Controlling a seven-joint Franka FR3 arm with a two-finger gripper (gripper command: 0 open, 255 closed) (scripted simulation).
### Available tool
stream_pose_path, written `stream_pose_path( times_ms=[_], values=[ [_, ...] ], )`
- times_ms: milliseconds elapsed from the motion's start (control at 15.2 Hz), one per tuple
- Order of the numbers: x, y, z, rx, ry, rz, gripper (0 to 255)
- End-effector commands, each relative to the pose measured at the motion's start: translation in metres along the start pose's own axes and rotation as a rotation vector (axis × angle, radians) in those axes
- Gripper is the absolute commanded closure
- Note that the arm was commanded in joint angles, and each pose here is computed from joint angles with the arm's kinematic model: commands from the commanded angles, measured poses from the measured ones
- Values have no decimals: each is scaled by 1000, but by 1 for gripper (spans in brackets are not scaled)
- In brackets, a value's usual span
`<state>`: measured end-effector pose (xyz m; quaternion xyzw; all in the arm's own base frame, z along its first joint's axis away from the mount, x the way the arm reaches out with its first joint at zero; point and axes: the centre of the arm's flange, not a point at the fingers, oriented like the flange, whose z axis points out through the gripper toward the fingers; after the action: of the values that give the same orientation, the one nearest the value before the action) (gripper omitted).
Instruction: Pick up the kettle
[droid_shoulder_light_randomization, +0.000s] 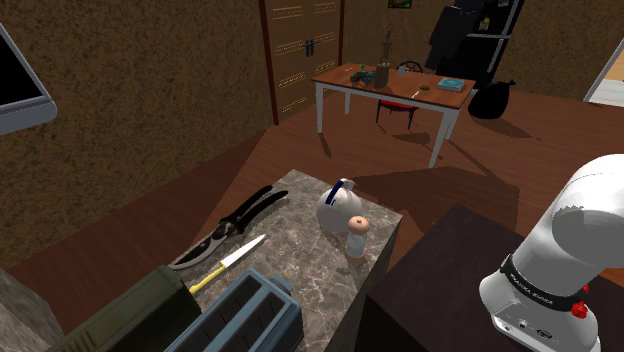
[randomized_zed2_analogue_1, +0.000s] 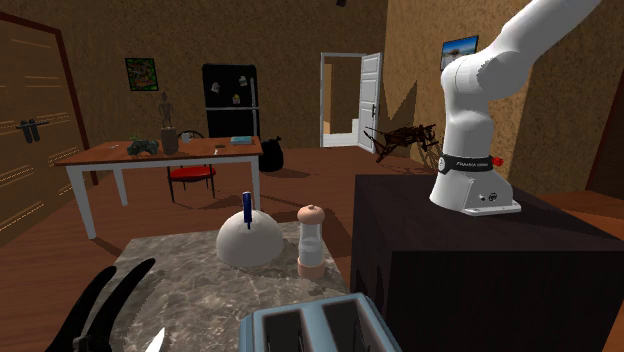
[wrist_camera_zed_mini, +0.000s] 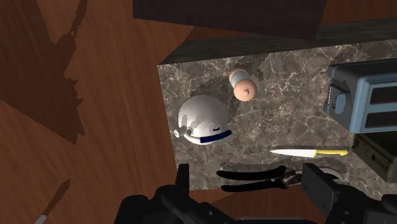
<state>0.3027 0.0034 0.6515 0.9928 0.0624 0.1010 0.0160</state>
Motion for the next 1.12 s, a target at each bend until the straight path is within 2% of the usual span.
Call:
stream_pose_path(
  times_ms=[0,1056],
  values=[
    [0,0,0,0,0,0,0],
    [110,-15,190,-27,-120,564,0]
  ],
)
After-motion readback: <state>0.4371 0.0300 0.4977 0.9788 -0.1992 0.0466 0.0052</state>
